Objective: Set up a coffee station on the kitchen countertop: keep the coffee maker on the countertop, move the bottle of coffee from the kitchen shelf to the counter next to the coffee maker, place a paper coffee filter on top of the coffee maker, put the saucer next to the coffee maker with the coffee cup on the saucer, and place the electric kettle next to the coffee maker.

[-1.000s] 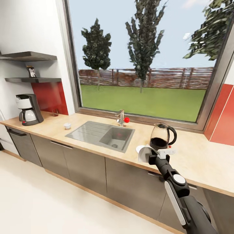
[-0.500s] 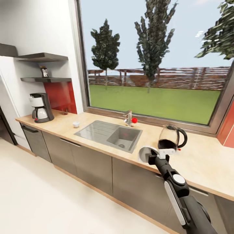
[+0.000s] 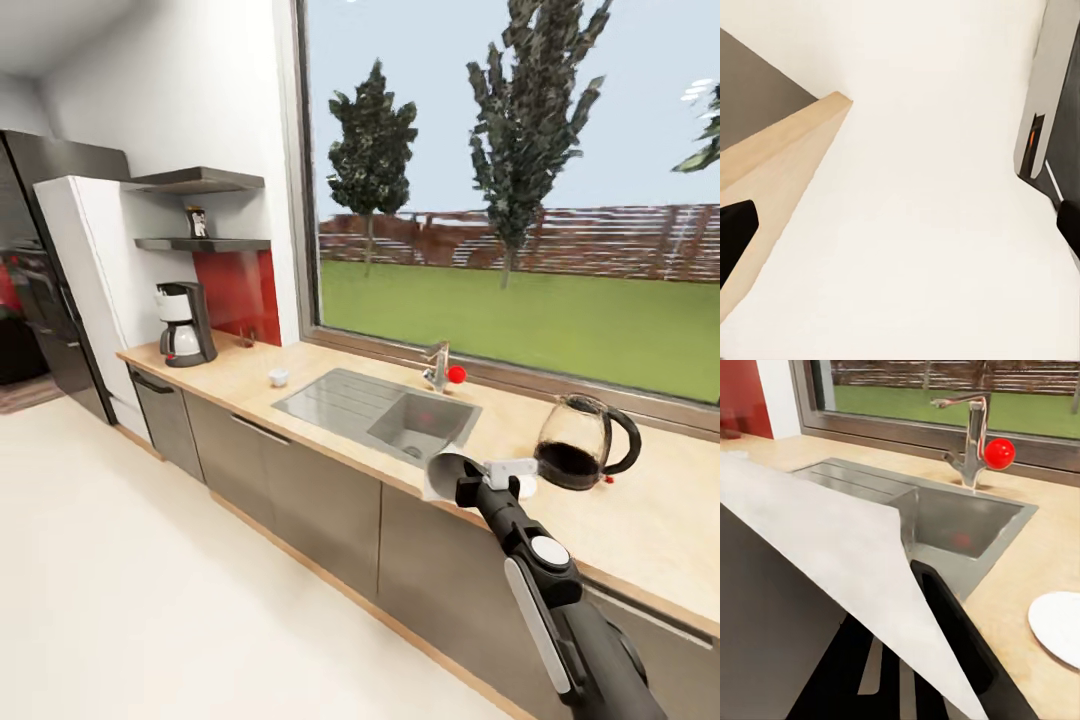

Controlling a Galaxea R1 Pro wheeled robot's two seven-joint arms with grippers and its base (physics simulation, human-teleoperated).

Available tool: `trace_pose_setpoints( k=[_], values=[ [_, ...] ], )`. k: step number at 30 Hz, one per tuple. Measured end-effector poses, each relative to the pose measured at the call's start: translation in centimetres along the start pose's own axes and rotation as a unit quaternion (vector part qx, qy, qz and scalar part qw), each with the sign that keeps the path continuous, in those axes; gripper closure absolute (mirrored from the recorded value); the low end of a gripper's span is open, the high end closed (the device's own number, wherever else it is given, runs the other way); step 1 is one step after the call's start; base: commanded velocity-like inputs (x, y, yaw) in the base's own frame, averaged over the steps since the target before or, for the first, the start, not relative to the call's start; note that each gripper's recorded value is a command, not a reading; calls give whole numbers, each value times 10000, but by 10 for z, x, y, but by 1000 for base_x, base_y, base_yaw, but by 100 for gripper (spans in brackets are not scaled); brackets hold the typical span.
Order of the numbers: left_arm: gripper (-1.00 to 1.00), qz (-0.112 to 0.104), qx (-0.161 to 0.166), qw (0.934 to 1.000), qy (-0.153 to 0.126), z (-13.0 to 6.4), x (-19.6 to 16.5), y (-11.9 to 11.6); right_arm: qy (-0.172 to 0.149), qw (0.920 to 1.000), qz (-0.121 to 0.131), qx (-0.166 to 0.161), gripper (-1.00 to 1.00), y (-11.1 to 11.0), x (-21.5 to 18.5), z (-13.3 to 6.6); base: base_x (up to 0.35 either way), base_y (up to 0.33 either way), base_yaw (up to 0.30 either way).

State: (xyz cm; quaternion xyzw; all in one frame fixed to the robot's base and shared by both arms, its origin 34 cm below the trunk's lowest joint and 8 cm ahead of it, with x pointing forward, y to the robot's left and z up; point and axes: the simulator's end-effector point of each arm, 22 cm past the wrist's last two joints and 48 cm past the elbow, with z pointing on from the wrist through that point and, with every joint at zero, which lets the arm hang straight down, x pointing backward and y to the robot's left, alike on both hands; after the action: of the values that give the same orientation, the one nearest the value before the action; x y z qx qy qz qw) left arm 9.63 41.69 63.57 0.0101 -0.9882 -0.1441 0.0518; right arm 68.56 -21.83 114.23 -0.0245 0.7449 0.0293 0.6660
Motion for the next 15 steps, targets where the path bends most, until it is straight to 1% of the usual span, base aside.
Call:
trace_pose_setpoints(
  k=[15],
  values=[
    [-100,-7,6,10000,-5,0,0,-1,-1,10000,10,-13,100,2,0,0,0,0,279]
  ],
)
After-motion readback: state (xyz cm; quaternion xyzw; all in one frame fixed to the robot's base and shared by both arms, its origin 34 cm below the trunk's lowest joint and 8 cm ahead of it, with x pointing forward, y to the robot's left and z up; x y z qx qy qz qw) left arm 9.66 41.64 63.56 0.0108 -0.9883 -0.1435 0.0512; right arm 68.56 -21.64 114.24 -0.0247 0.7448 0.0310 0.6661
